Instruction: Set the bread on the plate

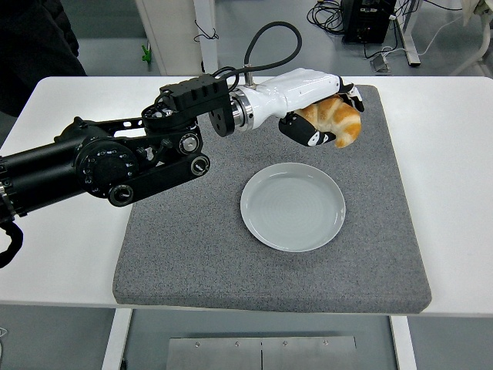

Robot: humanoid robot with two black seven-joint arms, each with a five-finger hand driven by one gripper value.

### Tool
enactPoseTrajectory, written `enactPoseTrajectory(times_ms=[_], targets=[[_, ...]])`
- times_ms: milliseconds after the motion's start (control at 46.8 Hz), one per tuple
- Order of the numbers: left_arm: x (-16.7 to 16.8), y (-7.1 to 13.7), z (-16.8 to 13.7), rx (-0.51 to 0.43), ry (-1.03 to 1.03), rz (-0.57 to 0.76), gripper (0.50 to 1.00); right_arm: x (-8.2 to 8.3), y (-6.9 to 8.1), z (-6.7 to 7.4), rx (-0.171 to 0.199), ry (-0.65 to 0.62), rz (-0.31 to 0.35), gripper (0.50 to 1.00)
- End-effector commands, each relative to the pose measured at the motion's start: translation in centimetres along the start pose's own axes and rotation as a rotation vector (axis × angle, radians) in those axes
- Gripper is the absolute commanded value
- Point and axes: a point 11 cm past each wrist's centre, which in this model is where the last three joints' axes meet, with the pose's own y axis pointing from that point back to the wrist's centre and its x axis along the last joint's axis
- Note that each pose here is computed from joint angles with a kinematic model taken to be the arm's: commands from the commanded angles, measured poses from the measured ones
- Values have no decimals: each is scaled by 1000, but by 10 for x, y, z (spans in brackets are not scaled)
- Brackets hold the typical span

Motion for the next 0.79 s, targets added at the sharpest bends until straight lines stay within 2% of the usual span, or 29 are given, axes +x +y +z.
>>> enactPoseTrajectory(times_ms=[0, 363, 769], targets=[[-10, -4, 8, -21, -40, -15, 637, 0, 0, 0, 0, 0, 0, 1000], [-47, -7, 13, -37, -68, -41, 652, 0, 0, 1, -1, 0, 0, 1000], [-73, 1, -11, 21, -83, -45, 667, 0, 0, 1, -1, 0, 0, 1000]])
